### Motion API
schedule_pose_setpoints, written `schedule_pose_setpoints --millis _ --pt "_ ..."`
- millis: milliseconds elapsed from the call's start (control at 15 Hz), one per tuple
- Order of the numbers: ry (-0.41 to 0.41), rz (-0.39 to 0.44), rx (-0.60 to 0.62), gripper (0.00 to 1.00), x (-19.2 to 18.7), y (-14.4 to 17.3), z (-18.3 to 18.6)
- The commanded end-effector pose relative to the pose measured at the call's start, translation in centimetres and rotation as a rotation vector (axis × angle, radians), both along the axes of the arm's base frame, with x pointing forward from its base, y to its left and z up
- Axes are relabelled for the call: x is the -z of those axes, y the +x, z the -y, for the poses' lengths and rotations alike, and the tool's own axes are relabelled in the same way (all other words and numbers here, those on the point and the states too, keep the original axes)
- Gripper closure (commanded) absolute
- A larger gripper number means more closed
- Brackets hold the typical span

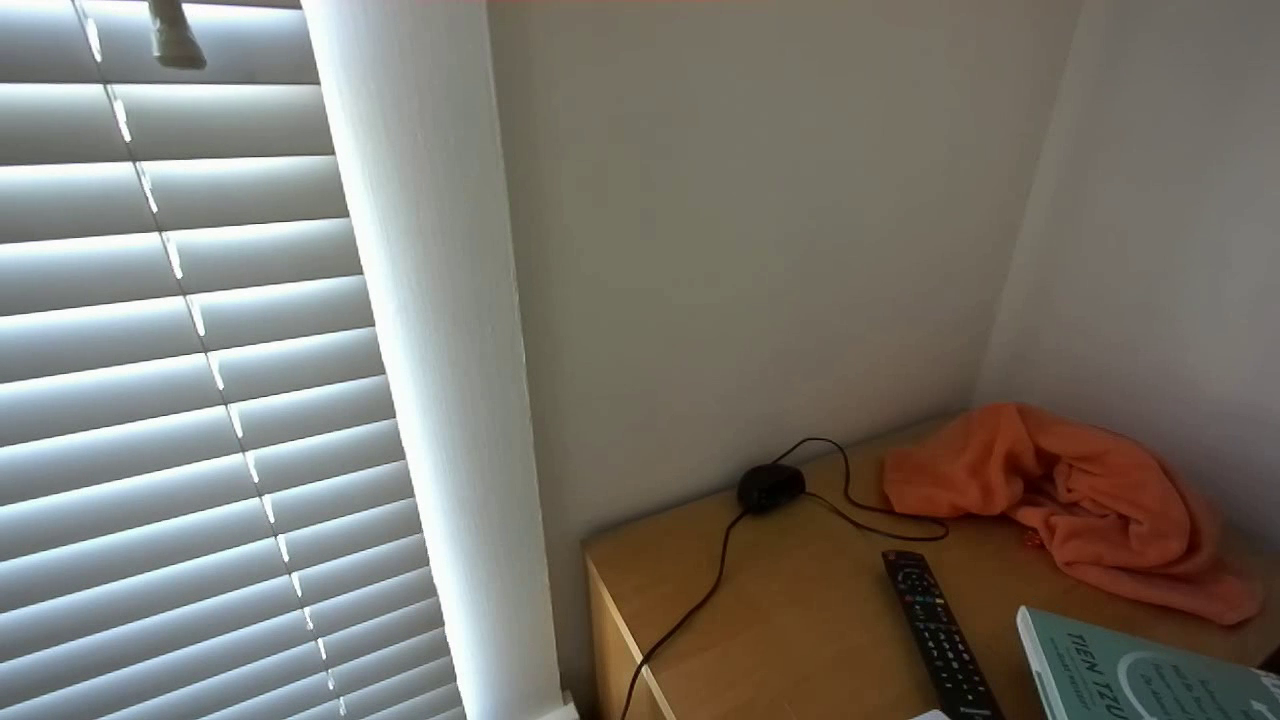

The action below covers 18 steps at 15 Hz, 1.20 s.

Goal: Put the blue book in the drawer

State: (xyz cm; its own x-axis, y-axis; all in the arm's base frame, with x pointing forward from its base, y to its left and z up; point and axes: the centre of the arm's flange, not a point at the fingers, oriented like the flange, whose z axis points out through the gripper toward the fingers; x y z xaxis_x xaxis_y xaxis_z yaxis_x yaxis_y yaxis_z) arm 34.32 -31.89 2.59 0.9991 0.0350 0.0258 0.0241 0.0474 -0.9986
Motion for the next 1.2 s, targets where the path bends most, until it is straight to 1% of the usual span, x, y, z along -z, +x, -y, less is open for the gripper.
schedule_pose_setpoints --millis 0,267,600,800,1133 --pt "-0.018 -0.015 -0.072 0.93 -3.6 -1.0 -0.3" --pt "-0.055 -0.066 -0.148 0.93 -5.5 -1.3 -0.7" --pt "-0.107 -0.146 -0.213 0.93 -7.0 -1.5 -1.6" --pt "-0.157 -0.208 -0.263 0.93 -7.3 -1.8 -2.0" --pt "-0.234 -0.275 -0.348 0.93 -7.6 -2.2 -2.4"
